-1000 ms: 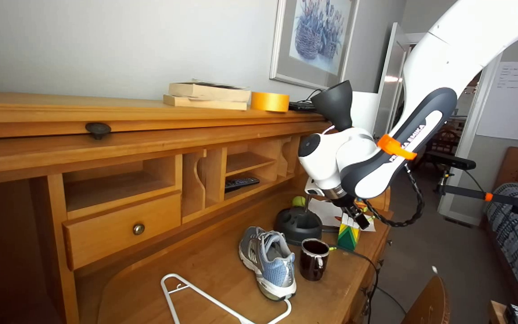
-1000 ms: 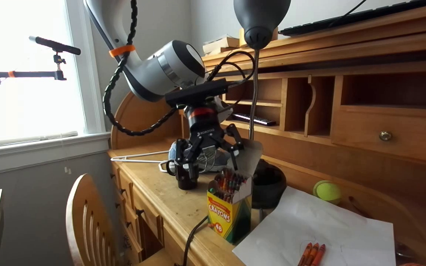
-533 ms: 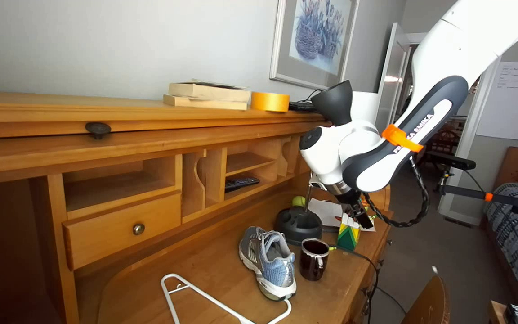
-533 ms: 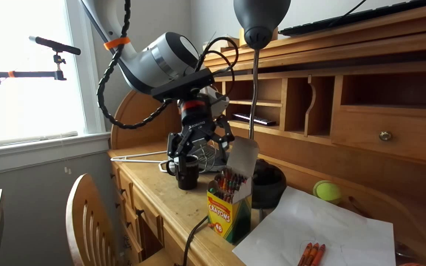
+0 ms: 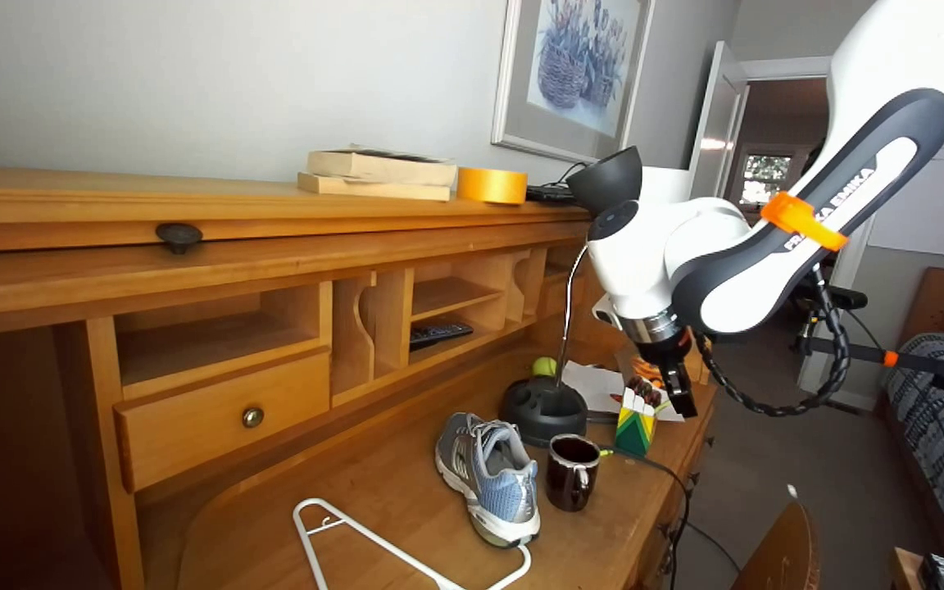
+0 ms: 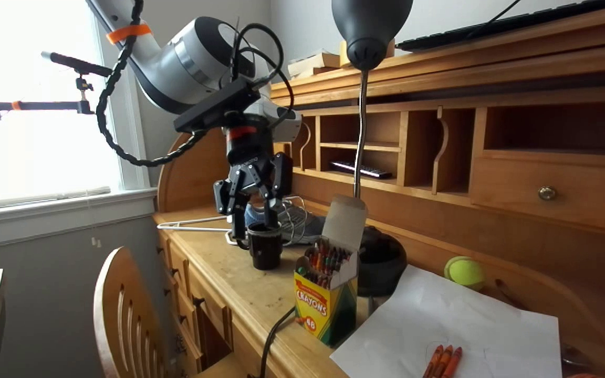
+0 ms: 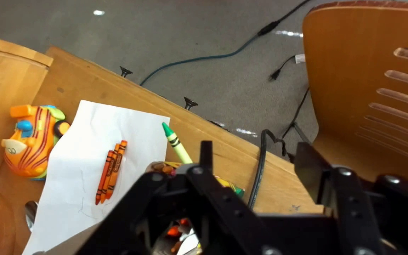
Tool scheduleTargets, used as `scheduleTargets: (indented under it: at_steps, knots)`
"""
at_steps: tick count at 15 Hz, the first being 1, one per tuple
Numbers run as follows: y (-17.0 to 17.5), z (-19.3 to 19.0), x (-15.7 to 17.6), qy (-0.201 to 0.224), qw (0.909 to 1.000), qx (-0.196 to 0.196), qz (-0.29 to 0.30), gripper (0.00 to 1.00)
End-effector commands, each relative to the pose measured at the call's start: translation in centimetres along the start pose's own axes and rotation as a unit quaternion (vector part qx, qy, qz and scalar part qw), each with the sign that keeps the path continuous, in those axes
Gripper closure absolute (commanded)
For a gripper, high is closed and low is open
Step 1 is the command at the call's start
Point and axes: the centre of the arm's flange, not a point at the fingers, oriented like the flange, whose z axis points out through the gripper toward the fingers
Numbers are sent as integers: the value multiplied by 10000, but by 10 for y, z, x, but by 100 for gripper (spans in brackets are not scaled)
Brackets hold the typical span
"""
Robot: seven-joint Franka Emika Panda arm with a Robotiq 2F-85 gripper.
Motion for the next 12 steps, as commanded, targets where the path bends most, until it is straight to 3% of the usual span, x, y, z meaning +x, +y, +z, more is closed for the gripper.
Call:
scheduleTargets:
  at_steps: [1, 2, 3, 5, 12]
  knots:
    - [-9, -1, -46, 510, 9971, 67, 567, 7]
    - [-7, 1, -54, 565, 9947, 100, 856, 1]
    - [-7, 4, -63, 731, 9913, 326, 1045, 0]
    - [0, 8, -73, 1010, 9850, 394, 1342, 0]
    - [38, 37, -99, 1912, 9710, 627, 1289, 0]
